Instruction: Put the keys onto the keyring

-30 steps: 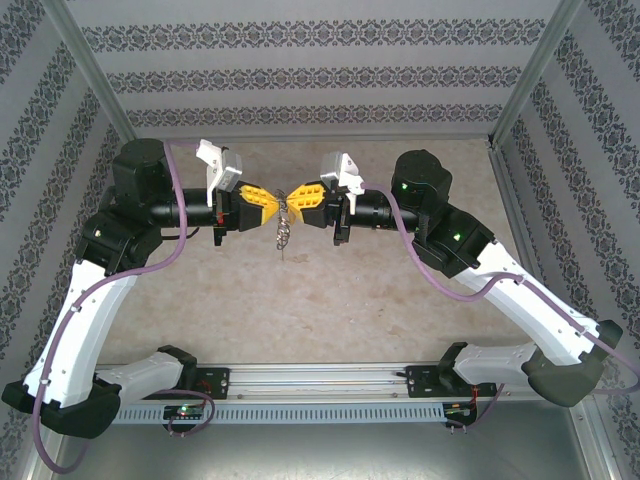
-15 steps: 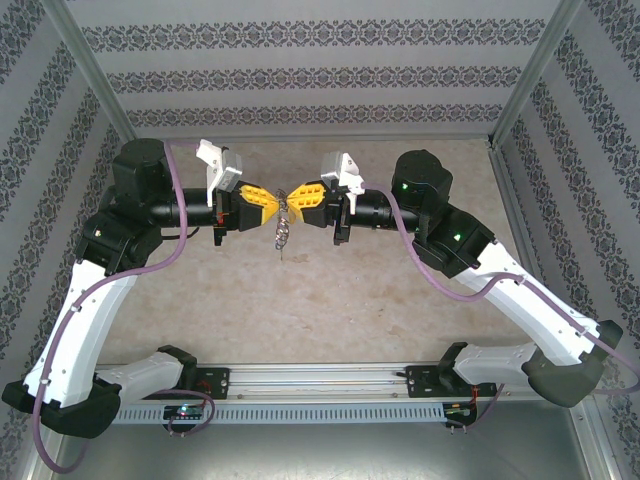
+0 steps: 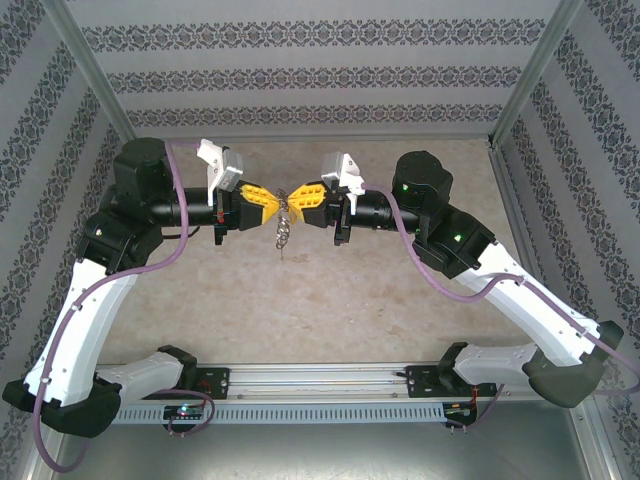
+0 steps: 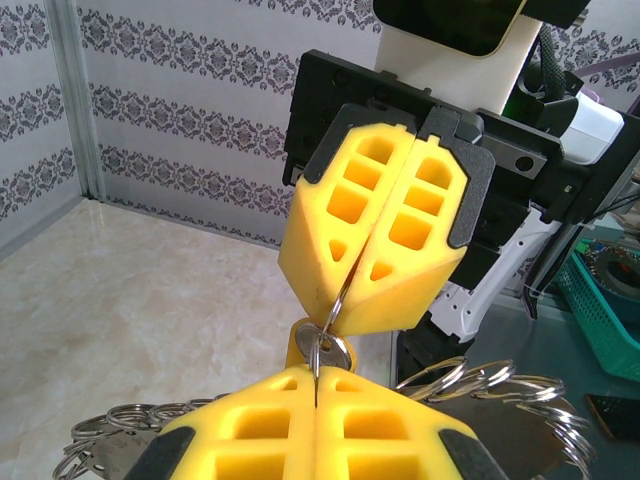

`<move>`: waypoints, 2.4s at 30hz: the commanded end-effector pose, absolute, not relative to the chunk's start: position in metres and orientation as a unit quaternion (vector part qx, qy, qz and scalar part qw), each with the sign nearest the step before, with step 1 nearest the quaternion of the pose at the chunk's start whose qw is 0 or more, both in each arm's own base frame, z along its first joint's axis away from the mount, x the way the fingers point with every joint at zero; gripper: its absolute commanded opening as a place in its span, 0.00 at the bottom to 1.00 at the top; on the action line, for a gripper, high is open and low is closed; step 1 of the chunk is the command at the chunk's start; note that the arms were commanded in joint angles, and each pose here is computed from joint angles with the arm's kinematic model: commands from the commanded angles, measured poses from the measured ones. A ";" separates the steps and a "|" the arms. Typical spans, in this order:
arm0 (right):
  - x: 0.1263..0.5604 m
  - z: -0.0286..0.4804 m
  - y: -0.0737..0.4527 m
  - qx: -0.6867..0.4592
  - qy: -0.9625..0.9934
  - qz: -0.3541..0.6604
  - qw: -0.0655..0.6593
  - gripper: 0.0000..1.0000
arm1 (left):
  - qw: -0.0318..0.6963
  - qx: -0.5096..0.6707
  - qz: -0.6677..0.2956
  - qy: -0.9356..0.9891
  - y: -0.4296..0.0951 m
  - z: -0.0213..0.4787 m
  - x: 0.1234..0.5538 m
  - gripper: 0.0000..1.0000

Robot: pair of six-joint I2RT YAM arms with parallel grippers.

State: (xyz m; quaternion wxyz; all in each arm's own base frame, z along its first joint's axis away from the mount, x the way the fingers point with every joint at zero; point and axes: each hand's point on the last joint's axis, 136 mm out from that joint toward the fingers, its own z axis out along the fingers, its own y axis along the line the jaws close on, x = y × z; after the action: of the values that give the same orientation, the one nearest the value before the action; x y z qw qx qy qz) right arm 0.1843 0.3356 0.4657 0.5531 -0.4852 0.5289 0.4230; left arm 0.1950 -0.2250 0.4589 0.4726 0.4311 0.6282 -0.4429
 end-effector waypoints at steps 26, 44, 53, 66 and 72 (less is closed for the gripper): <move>0.199 0.469 0.334 -0.471 0.539 0.385 0.582 0.00 | 0.492 0.452 -0.443 0.598 -0.225 0.476 0.188 0.00; 0.197 0.470 0.329 -0.469 0.537 0.378 0.590 0.00 | 0.490 0.454 -0.444 0.597 -0.226 0.476 0.190 0.00; 0.195 0.470 0.328 -0.468 0.537 0.379 0.591 0.00 | 0.490 0.453 -0.443 0.599 -0.225 0.475 0.188 0.00; 0.178 0.483 0.324 -0.467 0.509 0.418 0.590 0.00 | 0.523 0.415 -0.500 0.551 -0.214 0.508 0.186 0.00; 0.169 0.504 0.320 -0.455 0.488 0.443 0.599 0.00 | 0.533 0.383 -0.536 0.530 -0.204 0.527 0.179 0.00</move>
State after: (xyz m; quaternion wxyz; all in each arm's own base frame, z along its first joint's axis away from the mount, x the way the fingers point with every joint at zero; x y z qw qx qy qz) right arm 0.1833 0.3275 0.4768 0.5821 -0.4634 0.5222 0.4168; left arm 0.2000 -0.2101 0.4926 0.5105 0.3752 0.5809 -0.5111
